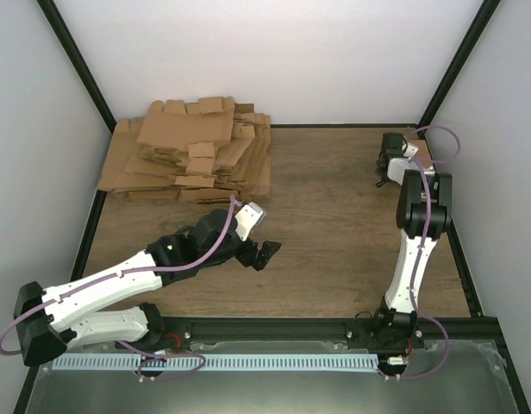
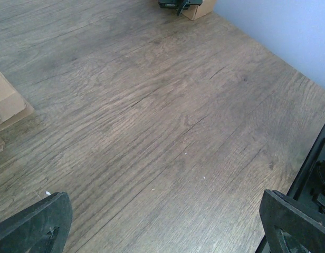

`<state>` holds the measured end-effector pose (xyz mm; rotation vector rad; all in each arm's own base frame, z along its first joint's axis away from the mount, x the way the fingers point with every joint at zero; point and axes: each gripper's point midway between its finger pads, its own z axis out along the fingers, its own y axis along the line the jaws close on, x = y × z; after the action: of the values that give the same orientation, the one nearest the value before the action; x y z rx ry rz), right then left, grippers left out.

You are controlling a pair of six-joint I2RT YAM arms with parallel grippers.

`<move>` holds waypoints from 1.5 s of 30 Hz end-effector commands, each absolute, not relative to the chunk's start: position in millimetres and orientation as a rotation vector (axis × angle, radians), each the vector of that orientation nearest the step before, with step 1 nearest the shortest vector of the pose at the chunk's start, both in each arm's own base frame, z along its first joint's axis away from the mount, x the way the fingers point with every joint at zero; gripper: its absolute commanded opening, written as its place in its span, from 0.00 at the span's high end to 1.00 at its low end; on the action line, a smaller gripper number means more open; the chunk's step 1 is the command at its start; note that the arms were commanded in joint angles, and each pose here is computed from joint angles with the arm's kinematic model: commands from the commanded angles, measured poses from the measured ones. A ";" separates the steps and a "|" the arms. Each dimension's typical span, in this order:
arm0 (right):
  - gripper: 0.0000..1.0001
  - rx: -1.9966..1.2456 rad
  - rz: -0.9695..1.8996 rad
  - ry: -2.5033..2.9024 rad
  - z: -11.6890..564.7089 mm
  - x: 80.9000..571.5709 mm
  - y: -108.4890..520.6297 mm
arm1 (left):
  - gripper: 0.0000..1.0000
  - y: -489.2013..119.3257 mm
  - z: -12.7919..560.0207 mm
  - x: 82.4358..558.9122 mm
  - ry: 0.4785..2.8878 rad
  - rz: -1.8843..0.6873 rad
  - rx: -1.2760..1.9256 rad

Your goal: Fold the paper box

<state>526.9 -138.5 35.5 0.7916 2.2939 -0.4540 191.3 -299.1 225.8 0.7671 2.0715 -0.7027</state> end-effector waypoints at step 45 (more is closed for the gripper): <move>0.00 0.066 0.797 1.987 136.1 272.4 108.8 | 0.00 -153.9 133.8 264.1 2.161 -0.332 -0.030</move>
<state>274.8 121.2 133.2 0.0044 1.9791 0.8674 247.9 -165.5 100.4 0.0058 2.3318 -0.3752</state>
